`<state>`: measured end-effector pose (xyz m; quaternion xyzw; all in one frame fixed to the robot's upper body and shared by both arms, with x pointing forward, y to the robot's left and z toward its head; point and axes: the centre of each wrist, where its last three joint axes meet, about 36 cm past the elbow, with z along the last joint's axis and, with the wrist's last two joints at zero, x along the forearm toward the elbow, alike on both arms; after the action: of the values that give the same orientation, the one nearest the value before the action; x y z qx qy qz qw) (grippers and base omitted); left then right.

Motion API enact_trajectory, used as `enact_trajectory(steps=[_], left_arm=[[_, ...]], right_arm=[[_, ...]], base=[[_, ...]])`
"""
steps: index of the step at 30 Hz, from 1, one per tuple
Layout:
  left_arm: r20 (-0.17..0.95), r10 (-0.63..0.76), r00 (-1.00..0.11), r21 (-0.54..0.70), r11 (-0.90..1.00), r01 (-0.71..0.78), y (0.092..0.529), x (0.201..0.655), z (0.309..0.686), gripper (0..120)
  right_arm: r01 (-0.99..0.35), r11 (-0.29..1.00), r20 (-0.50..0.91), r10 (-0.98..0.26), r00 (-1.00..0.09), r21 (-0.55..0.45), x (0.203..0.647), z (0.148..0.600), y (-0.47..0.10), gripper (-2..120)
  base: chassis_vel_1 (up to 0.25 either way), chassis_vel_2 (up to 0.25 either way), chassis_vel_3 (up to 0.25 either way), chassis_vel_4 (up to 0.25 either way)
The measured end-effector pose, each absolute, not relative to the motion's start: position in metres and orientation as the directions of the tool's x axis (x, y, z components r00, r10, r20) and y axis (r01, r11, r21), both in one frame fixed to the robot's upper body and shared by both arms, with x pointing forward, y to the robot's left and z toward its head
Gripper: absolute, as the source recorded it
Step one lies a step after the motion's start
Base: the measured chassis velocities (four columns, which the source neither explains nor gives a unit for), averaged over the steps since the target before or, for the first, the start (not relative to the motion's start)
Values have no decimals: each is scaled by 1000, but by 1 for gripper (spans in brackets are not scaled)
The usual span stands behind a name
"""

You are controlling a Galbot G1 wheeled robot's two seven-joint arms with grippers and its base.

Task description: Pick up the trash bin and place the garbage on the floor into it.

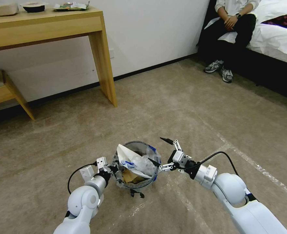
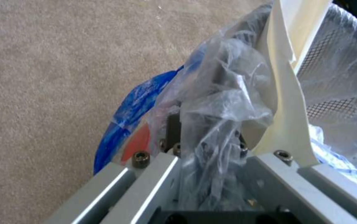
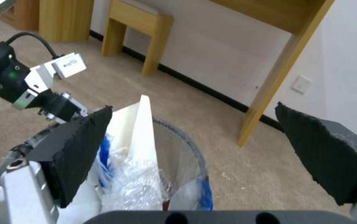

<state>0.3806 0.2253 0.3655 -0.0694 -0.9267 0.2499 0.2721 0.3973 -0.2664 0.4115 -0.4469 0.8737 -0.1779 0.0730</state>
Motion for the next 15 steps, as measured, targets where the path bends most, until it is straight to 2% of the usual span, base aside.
enact_trajectory(steps=[15], left_arm=[[500,240,-832,-466,884,-25,227,387,351,1]], right_arm=[[-760,537,42,-807,-589,-366,395,404,-271,100]], base=[[0,0,0,0]])
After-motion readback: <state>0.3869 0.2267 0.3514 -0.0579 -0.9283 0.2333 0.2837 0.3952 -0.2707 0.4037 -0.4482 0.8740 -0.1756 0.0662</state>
